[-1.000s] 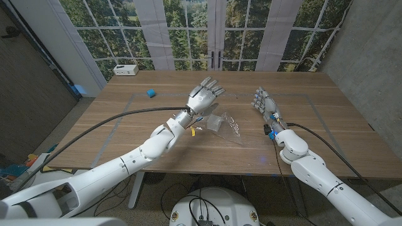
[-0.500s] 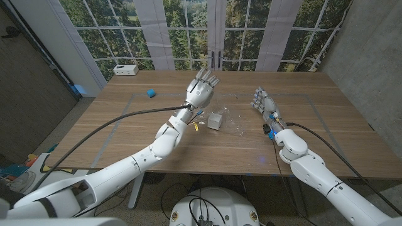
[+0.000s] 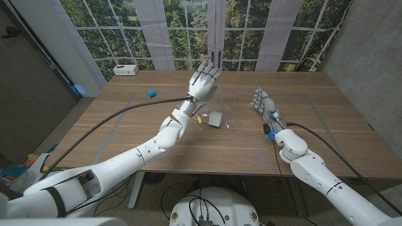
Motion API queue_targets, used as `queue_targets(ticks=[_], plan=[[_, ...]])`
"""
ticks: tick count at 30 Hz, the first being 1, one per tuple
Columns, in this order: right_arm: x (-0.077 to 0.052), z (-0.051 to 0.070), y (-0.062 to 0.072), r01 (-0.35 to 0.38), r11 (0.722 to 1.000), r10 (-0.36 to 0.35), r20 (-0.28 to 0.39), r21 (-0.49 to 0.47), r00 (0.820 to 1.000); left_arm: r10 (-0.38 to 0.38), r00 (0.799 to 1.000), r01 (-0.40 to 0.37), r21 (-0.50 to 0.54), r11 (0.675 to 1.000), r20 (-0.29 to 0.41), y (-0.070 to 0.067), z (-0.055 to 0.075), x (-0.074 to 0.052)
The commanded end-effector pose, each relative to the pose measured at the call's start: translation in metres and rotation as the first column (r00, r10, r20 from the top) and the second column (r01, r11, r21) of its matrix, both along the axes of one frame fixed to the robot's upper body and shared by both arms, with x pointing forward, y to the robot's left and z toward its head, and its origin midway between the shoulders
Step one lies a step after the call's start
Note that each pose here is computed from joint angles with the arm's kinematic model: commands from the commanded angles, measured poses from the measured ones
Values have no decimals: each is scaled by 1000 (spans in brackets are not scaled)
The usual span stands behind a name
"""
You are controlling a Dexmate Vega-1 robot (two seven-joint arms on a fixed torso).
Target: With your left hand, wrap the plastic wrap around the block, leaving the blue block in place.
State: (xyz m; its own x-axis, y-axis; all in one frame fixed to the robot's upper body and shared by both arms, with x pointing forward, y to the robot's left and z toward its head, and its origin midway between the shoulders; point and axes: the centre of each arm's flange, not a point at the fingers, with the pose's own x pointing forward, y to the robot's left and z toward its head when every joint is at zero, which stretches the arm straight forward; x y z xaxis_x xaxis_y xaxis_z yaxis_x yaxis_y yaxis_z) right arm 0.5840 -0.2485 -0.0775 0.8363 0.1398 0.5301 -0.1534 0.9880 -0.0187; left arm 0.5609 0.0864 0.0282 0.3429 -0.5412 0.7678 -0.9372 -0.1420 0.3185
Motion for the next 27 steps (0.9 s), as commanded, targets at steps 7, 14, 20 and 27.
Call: queue_targets(ticks=[7, 14, 20, 27], plan=[[3, -1, -6, -5, 1000, 5, 11, 9, 1000, 206, 927, -108, 304, 947, -313, -26, -1, 11], [2, -3, -8, 1, 1000, -1, 13, 11, 1000, 200, 942, -134, 247, 960, -269, -26, 1, 7], [-1, -6, -11, 5, 1000, -5, 3, 17, 1000, 158, 917, -44, 301, 953, -365, -18, 24, -3], [-4, -7, -12, 0, 1000, 0, -2, 9, 1000, 51, 807, 85, 200, 976, -589, -2, 47, -11]])
